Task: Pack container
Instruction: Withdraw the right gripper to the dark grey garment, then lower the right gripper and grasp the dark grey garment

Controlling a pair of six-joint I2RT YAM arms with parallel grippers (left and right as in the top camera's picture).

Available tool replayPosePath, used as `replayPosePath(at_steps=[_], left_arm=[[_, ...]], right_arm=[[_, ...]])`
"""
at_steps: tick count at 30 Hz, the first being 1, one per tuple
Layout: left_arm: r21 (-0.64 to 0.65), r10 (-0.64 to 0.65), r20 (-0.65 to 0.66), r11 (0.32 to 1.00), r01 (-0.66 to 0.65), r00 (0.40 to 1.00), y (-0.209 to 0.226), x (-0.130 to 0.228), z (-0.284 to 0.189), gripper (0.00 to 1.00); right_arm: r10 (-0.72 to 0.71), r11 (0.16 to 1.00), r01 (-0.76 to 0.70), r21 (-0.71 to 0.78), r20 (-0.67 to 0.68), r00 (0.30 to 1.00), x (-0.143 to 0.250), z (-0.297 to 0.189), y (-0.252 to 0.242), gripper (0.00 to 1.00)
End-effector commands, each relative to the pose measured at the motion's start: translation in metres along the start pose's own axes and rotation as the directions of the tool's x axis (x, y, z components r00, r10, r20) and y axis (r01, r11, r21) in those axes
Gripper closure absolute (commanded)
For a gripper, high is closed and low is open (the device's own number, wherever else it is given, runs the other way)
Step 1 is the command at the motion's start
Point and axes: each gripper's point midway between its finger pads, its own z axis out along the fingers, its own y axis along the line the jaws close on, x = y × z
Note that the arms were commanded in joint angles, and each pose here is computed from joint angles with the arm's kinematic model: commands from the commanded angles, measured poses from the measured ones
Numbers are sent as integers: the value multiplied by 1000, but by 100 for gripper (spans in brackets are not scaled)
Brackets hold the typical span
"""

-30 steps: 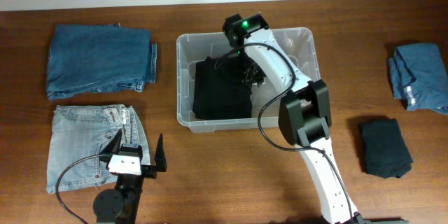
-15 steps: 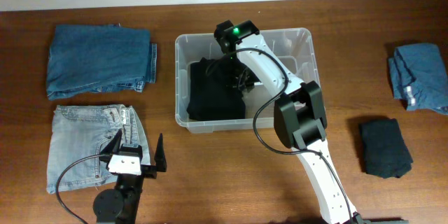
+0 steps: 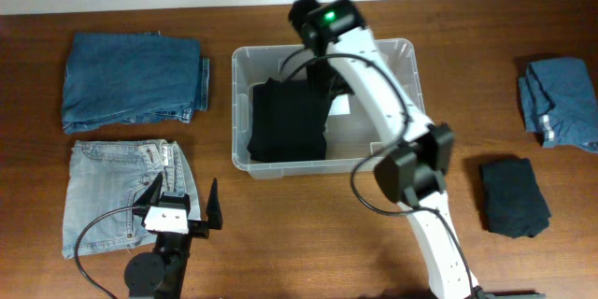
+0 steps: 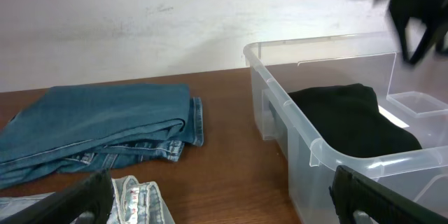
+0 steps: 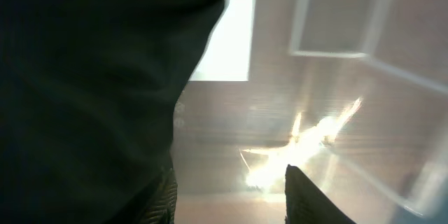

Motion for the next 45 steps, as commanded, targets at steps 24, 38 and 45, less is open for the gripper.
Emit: replayPosePath(at_steps=[24,38,45], left_arm=[[-2,15,-4,1000,-15,1000,1,1,0,0],[-2,15,-4,1000,-15,1000,1,1,0,1],[-2,15,-4,1000,-15,1000,1,1,0,1]], right_arm=[[743,669,-744,2,-47,668,186,-45,-330,1],[770,618,-786,8,-207,603,229,62,-308,1],[786,599,-800,9,-194,587,230,77,-306,1]])
